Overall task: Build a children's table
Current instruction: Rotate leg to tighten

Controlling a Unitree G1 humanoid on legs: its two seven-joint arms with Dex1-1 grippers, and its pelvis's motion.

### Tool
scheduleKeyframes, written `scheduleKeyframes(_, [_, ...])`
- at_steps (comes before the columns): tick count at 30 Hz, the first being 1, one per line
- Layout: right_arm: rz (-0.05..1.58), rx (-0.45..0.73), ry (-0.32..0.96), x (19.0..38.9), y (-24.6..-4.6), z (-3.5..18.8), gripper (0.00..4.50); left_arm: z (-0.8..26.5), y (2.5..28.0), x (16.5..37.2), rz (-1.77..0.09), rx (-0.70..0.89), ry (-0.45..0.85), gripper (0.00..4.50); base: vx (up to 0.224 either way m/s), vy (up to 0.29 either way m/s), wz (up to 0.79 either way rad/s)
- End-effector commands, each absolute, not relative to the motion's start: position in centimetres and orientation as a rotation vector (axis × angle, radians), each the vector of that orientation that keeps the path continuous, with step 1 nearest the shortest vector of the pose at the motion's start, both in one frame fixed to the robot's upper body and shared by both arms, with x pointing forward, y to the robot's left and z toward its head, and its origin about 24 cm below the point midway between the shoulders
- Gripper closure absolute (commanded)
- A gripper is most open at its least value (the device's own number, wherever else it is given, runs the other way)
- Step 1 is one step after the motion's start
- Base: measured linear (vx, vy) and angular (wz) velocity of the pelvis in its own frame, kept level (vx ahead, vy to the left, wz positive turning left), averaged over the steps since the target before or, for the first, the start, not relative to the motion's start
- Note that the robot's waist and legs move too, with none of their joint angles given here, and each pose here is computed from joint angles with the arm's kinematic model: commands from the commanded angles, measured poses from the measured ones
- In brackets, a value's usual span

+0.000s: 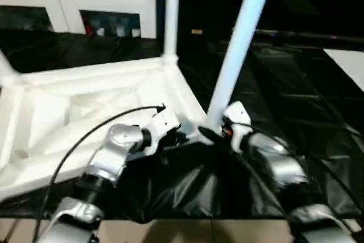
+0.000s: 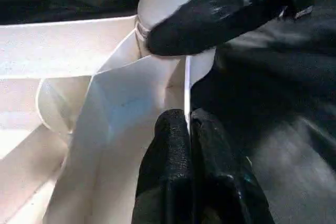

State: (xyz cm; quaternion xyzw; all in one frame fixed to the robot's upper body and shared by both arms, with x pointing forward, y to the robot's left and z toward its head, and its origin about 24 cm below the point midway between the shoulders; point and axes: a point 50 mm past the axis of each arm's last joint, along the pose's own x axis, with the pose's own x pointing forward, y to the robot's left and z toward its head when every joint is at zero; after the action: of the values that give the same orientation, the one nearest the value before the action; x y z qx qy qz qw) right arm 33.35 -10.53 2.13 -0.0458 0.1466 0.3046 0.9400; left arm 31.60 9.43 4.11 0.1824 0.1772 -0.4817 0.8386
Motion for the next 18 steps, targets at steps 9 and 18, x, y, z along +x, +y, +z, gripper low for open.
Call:
scheduleKeyframes(9, [0.704, -0.073, 0.323, 33.0, -6.1, 1.6, 1.17, 4.8, 4.4, 30.8, -1.143, 0.347, 0.291, 4.50, 0.000, 0.000, 0.00])
scheduleKeyframes(18, [0.901, -0.192, 0.262, 32.1, -8.2, 1.7, 0.97, 5.1, 6.5, 30.6, -1.254, 0.347, 0.283, 4.50, 0.000, 0.000, 0.00])
